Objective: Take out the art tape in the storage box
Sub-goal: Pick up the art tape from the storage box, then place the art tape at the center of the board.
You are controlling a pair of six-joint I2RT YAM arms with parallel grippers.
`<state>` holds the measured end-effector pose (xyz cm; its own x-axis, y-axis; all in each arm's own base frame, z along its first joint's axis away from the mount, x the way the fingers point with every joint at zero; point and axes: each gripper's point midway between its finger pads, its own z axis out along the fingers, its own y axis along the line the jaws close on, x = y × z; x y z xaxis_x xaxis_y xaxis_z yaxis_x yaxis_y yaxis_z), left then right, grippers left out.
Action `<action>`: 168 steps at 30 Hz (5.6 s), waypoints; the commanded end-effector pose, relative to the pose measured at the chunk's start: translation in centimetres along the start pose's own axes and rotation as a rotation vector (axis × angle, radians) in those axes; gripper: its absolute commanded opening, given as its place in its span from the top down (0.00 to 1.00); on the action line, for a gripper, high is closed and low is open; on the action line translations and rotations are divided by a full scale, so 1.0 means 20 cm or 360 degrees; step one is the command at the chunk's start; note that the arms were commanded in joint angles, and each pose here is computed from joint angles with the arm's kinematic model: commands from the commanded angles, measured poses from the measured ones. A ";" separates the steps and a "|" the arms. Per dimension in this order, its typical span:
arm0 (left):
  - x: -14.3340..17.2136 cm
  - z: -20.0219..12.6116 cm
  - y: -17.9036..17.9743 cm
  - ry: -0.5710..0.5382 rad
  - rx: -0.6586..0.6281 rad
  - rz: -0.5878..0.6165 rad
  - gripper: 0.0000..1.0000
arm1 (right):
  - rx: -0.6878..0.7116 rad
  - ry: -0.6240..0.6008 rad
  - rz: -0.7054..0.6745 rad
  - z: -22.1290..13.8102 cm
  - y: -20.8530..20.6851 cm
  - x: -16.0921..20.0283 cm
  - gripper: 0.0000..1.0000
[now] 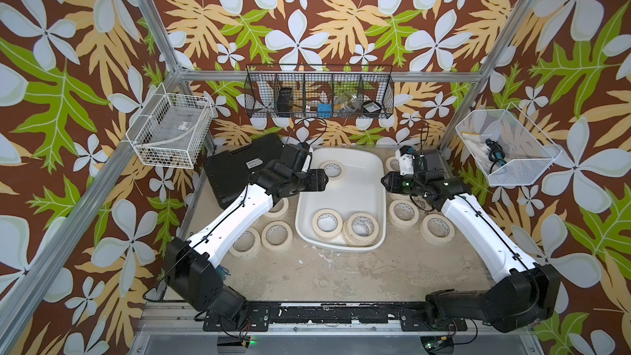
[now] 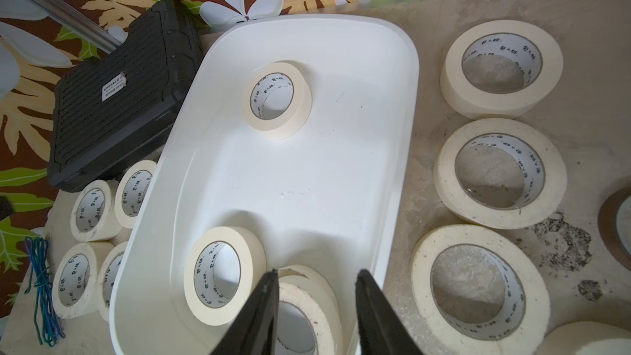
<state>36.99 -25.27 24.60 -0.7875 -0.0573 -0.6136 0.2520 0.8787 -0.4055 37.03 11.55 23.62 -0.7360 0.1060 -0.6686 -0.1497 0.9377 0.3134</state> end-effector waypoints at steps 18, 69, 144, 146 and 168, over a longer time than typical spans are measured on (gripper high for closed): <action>-0.16 0.87 0.28 -0.0036 -0.0530 -0.0291 0.30 | -0.0056 0.0021 0.0039 -0.09 0.00 0.18 0.59; -0.15 1.19 0.47 -0.0040 -0.0600 -0.0335 0.76 | -0.0087 -0.0023 0.0015 -0.16 0.02 0.21 0.58; 1.36 -0.46 0.83 0.0335 -0.0858 -0.0871 0.97 | -0.0096 0.0091 0.0033 0.05 0.08 0.30 0.59; 1.34 -0.46 0.80 0.0320 -0.0834 -0.0853 0.97 | -0.0098 0.0090 0.0031 0.06 0.09 0.30 0.59; 1.45 -0.35 0.83 0.0371 -0.0979 -0.0682 0.98 | -0.0121 0.0104 0.0021 0.06 0.11 0.31 0.59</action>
<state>13.67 -9.20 4.73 -0.8722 -0.4136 -0.2612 -0.4055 0.9099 -0.0869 32.79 14.55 18.86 -0.7894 0.0894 -0.6073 -0.1777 0.9137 0.3655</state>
